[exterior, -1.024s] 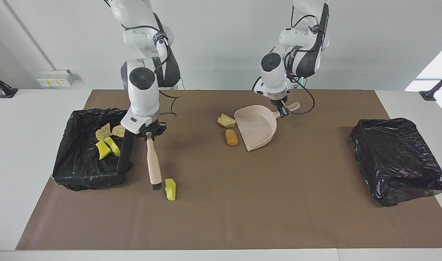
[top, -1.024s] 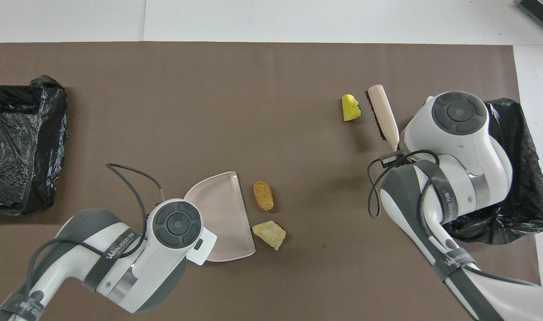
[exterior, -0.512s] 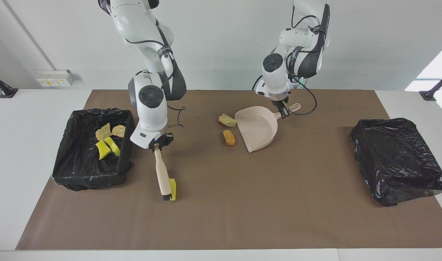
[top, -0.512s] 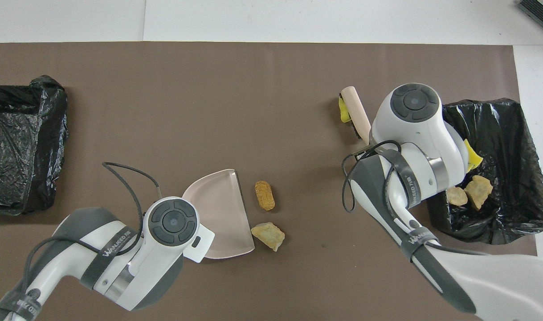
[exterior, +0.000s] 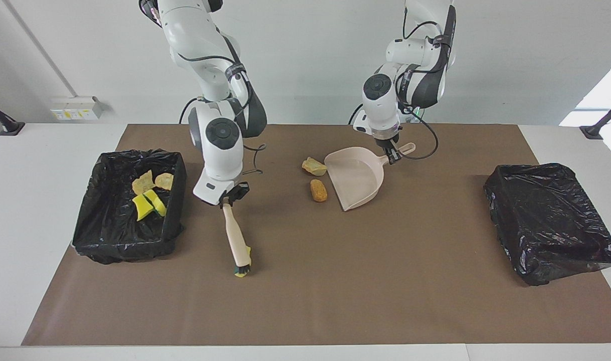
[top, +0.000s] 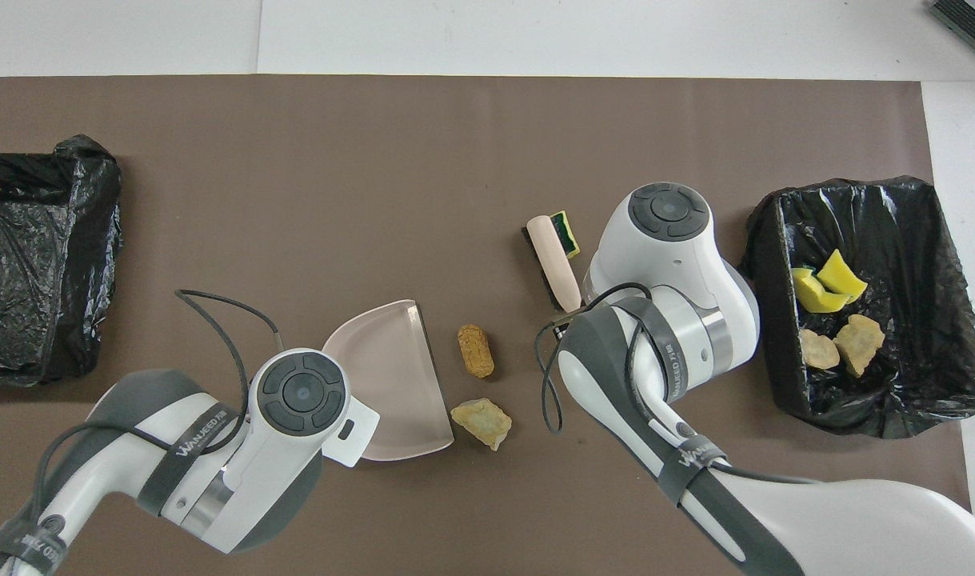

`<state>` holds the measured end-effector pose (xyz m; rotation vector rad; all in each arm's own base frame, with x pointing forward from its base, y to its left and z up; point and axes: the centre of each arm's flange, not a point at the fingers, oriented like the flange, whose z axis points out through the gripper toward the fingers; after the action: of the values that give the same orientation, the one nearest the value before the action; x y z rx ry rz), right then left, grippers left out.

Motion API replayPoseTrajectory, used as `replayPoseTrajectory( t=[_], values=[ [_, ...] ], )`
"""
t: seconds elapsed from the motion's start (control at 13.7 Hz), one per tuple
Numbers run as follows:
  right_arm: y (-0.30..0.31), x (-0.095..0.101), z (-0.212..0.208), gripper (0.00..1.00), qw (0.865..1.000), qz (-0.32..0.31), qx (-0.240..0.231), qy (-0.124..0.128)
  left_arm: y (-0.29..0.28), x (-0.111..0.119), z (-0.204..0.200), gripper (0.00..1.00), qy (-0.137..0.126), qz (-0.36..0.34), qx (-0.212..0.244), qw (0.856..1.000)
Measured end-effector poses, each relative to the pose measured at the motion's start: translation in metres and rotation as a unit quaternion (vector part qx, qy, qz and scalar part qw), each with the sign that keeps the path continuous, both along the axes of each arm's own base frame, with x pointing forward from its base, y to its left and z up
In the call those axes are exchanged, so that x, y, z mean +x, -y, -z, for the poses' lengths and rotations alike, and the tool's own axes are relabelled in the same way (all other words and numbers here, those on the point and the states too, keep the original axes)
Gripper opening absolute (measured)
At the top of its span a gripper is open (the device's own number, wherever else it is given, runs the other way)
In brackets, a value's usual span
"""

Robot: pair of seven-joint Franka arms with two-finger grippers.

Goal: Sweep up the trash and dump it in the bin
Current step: 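Brush the yellow sponge and crumbs into the dustpan with the right gripper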

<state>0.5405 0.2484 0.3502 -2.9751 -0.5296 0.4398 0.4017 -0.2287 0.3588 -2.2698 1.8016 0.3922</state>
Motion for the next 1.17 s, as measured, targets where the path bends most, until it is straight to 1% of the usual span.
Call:
replayPoseTrajectory(
  t=[0.07,0.15,0.29,0.37,0.44,0.59,0.66,0.8,0.88,0.95,1.02,1.17],
  values=[
    [-0.015,-0.009,-0.005,0.27,1.0,0.003,0.017,-0.013,-0.001,0.0,0.0,0.32,0.0,-0.001,0.0,1.0],
    [-0.03,-0.017,-0.011,0.27,0.999,0.005,0.027,-0.02,-0.001,0.001,0.0,0.32,0.0,-0.001,0.0,1.0],
    [-0.053,-0.034,-0.025,0.27,0.999,0.009,0.03,-0.031,-0.001,0.001,0.001,0.32,0.0,-0.002,0.0,1.0],
    [-0.056,-0.039,-0.034,0.27,0.999,0.011,0.029,-0.037,-0.001,0.001,0.001,0.32,0.0,-0.002,0.0,1.0],
    [-0.053,-0.039,-0.045,0.27,0.999,0.011,0.026,-0.042,-0.001,0.001,0.001,0.32,0.0,-0.002,0.0,1.0],
    [-0.031,-0.033,-0.068,0.27,0.998,0.023,0.023,-0.044,-0.003,0.001,0.001,0.32,0.0,-0.003,0.0,1.0],
    [-0.019,-0.03,-0.072,0.27,0.998,0.026,0.024,-0.043,-0.004,0.002,0.001,0.32,-0.001,-0.005,0.0,1.0],
    [-0.003,-0.032,-0.063,0.27,0.998,0.028,0.024,-0.041,-0.006,0.003,0.001,0.32,-0.001,-0.008,0.0,1.0],
    [-0.002,-0.038,-0.055,0.27,0.999,0.028,0.022,-0.041,-0.007,0.004,0.001,0.32,-0.001,-0.009,0.0,1.0],
    [-0.006,-0.049,-0.048,0.27,0.999,0.022,0.017,-0.043,-0.008,0.004,0.001,0.32,-0.001,-0.01,0.0,1.0],
    [-0.016,-0.061,-0.041,0.27,0.999,0.016,0.01,-0.046,-0.008,0.004,0.001,0.32,-0.001,-0.01,0.0,1.0],
    [-0.045,-0.089,-0.027,0.27,0.999,0.016,-0.004,-0.041,-0.008,0.005,0.001,0.32,-0.001,-0.01,0.0,1.0]
  ],
)
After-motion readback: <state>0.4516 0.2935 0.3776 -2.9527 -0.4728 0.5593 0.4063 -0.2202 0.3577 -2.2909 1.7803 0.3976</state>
